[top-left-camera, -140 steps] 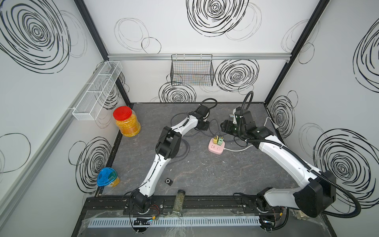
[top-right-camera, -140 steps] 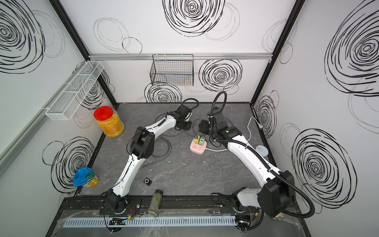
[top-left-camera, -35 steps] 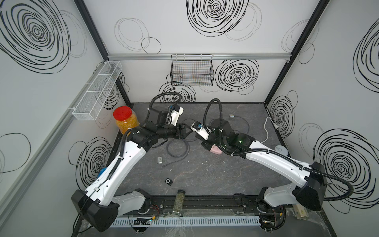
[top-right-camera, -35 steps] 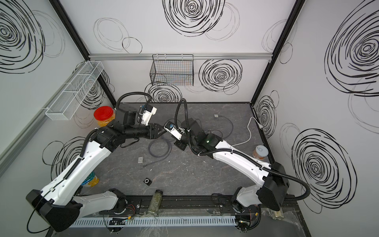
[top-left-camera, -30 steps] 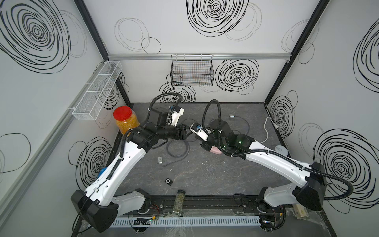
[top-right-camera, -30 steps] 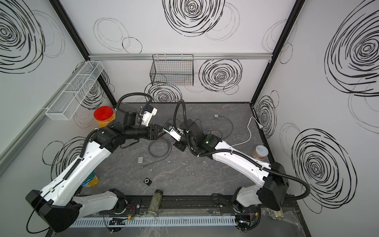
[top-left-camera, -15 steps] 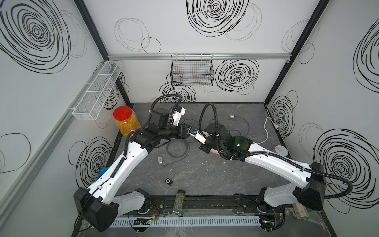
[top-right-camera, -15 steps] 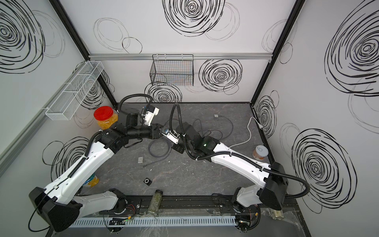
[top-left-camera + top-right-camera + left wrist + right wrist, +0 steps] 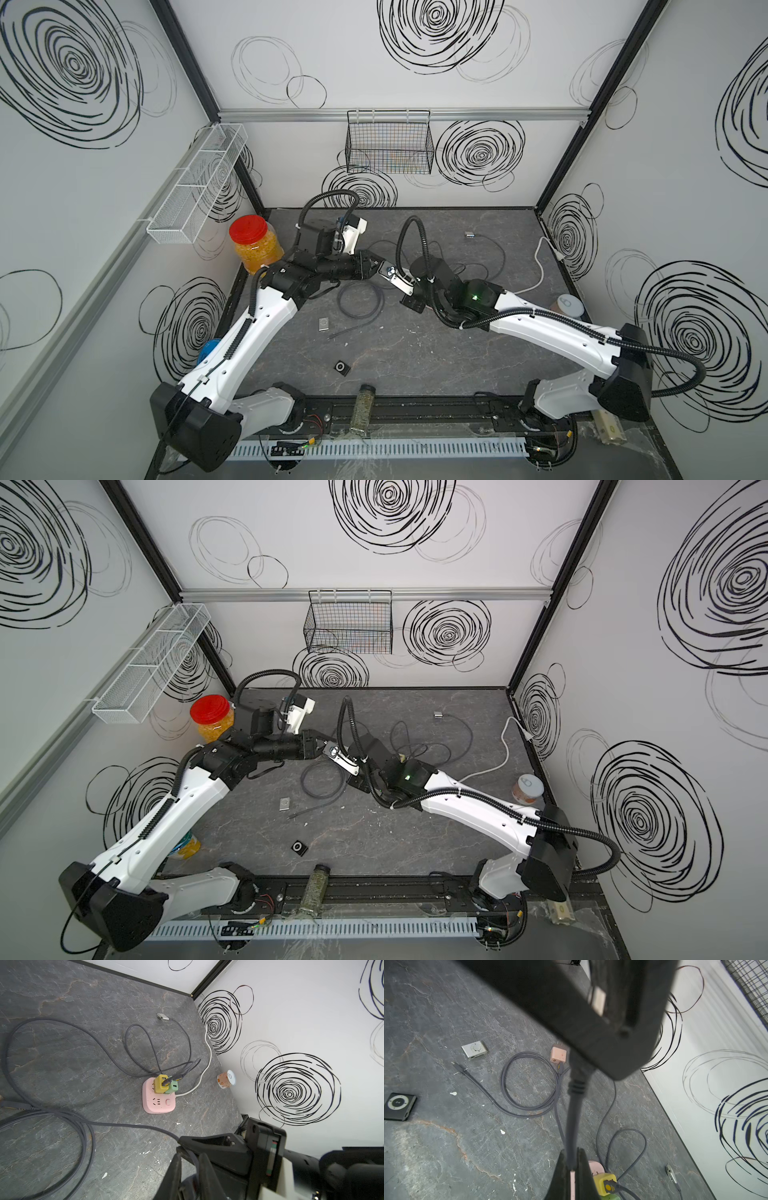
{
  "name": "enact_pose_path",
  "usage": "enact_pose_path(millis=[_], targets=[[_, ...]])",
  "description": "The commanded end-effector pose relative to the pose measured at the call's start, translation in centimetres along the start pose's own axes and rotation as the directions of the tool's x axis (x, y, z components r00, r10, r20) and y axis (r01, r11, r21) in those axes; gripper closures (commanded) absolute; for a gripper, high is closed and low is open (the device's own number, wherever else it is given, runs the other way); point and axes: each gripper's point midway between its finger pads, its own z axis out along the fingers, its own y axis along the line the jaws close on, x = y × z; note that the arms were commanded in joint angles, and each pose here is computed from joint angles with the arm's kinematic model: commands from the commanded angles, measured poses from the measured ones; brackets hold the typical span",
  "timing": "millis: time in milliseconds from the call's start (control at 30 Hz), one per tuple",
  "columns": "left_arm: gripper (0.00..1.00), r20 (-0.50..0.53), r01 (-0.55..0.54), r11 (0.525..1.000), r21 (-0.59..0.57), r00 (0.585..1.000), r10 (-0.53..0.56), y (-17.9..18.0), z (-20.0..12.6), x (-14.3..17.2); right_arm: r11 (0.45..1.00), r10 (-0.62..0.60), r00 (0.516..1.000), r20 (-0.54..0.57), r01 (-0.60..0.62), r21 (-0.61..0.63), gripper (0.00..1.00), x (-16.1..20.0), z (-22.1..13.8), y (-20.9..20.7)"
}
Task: Charge mp3
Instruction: Pick up the charging cable from the center of the board.
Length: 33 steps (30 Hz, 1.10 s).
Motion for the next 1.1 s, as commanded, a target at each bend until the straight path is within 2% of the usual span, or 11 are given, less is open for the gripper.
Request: enact_pose_path(millis=[0, 500, 633, 700, 767, 833, 900, 967, 1000, 1033, 1067], targets=[[0.81, 0.035, -0.028, 0.998, 0.058, 0.999, 0.026, -1.3, -0.6, -0.6, 0.999, -0.03, 0.999, -0.043, 0.032, 0.029, 1.0, 0.9, 0.2, -0.1], [0.86, 0.009, -0.018, 0.998, 0.064, 1.0, 0.017, -1.0, -0.6, 1.1, 0.994, -0.043, 0.998, -0.037, 0.046, 0.096, 1.0, 0.5, 0.0, -0.6], [0.9, 0.018, -0.033, 0.998, 0.051, 0.999, 0.033, -0.9, -0.5, 1.0, 0.994, -0.006, 1.0, -0.024, 0.009, 0.113, 0.98, 0.2, -0.3, -0.9], [0.91, 0.022, -0.043, 0.998, 0.043, 0.999, 0.042, -0.8, -0.5, 1.0, 0.989, 0.048, 0.999, -0.011, -0.046, 0.14, 0.79, -0.1, -0.8, -1.6], [0.92, 0.039, -0.054, 0.998, 0.022, 0.998, 0.053, -0.4, -0.8, 0.8, 0.981, 0.117, 0.993, 0.013, -0.118, 0.157, 0.67, -0.4, -1.6, -2.4], [0.92, 0.064, -0.059, 0.998, 0.02, 0.996, 0.058, -0.3, -1.1, 0.5, 0.965, 0.198, 0.978, 0.062, -0.206, 0.165, 0.43, -0.8, -2.7, -3.4], [0.93, 0.098, -0.051, 0.998, 0.024, 0.994, 0.048, -0.1, -1.3, 0.1, 0.936, 0.314, 0.941, 0.129, -0.329, 0.124, 0.33, -1.1, -4.0, -4.3], [0.92, 0.136, -0.029, 0.999, 0.026, 0.99, 0.025, 0.2, -1.5, -0.3, 0.87, 0.475, 0.854, 0.211, -0.491, 0.031, 0.29, -1.5, -5.9, -5.4], [0.92, 0.154, -0.021, 0.999, 0.026, 0.988, 0.016, 0.4, -1.6, -0.4, 0.825, 0.552, 0.796, 0.248, -0.564, -0.029, 0.29, -1.5, -6.8, -5.8], [0.92, 0.177, -0.012, 0.999, 0.03, 0.984, 0.006, 0.4, -1.8, -0.7, 0.761, 0.641, 0.713, 0.284, -0.638, -0.116, 0.28, -1.5, -7.9, -6.0], [0.92, 0.207, -0.002, 0.999, 0.038, 0.978, -0.005, 0.3, -2.0, -1.0, 0.684, 0.723, 0.608, 0.328, -0.696, -0.216, 0.28, -1.6, -9.1, -6.4]])
